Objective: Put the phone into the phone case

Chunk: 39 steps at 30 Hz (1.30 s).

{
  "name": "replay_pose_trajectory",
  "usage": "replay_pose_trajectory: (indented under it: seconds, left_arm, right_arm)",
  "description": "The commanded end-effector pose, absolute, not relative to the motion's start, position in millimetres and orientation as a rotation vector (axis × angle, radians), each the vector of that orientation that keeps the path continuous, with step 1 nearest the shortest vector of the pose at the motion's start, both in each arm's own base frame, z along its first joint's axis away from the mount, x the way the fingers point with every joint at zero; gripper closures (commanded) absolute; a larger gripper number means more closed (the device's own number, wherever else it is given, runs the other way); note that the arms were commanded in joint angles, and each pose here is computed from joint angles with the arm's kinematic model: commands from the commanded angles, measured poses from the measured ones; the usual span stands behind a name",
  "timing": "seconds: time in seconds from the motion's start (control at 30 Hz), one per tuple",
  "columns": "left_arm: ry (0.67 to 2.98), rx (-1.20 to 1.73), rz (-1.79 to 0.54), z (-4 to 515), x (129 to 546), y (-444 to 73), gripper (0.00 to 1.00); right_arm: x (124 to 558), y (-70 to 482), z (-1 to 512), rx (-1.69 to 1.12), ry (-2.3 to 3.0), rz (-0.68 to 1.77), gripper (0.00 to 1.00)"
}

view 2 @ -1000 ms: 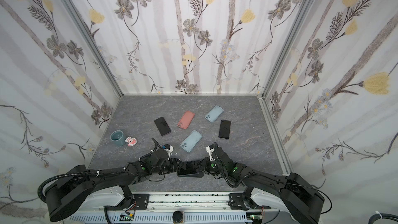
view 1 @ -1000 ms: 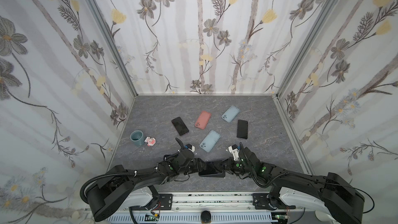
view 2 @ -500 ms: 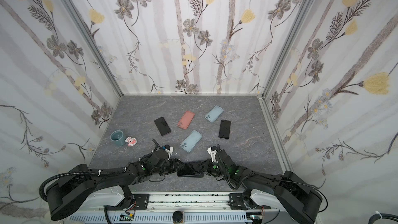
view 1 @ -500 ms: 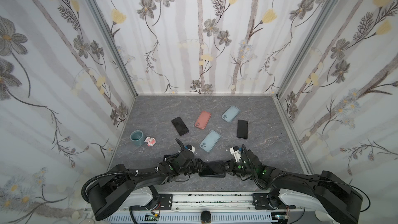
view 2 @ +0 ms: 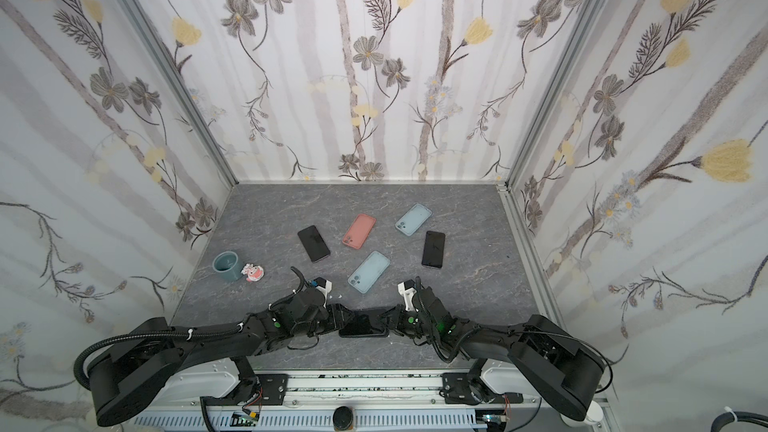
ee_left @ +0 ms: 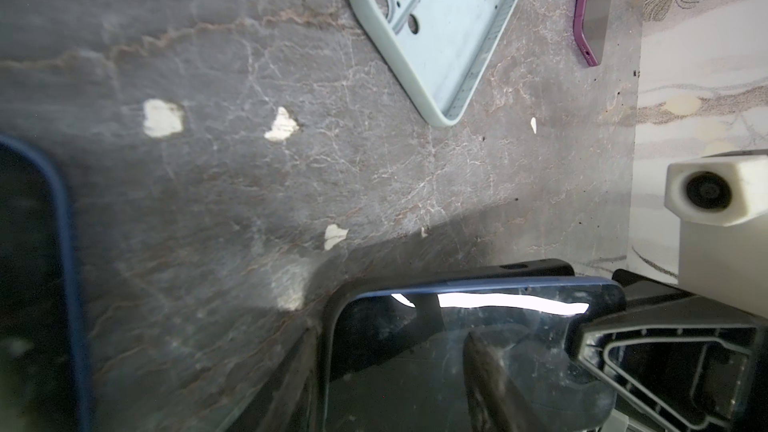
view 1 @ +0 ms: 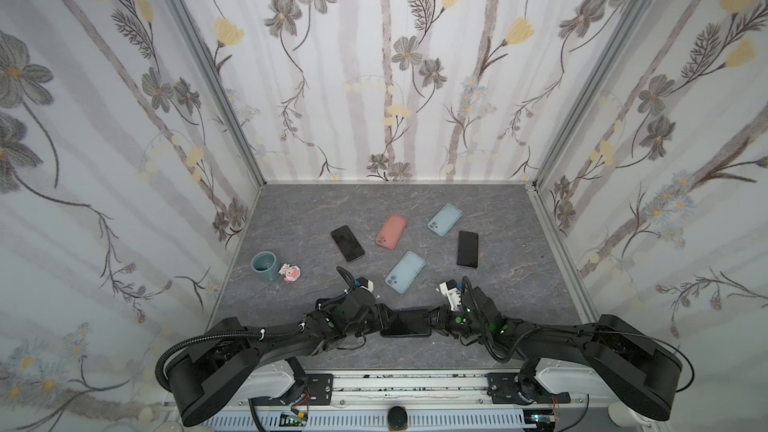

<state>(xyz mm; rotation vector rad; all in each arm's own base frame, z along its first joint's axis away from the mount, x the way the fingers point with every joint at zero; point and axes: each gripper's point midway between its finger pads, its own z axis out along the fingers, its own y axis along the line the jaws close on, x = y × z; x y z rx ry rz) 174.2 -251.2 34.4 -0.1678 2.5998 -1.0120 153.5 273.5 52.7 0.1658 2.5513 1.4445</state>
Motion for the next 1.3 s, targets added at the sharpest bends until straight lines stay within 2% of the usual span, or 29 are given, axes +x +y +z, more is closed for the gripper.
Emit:
replay_pose_trajectory:
  seconds: [0.0, 0.57, 1.03, 1.27]
  left_arm:
    - [2.609, -0.113, -1.107, 44.1, 165.7, -264.1, 0.46]
    - [2.605, -0.111, -1.076, 44.8, 168.1, -261.1, 0.46]
    - [2.607, -0.103, -1.072, 44.8, 167.4, -261.0, 0.46]
    - [2.616, -0.093, -1.068, 44.1, 166.2, -260.7, 0.47]
  right_arm:
    - [139.5, 246.9, 9.2, 0.22, 2.748, 1.187, 1.0]
    - [141.5, 241.1, 4.2, 0.207, 2.802, 1.072, 0.99]
    - [146.8, 236.4, 12.7, 0.189, 2.793, 1.005, 0.79]
    - [148.7, 240.0, 19.6, 0.148, 2.803, 0.989, 0.65]
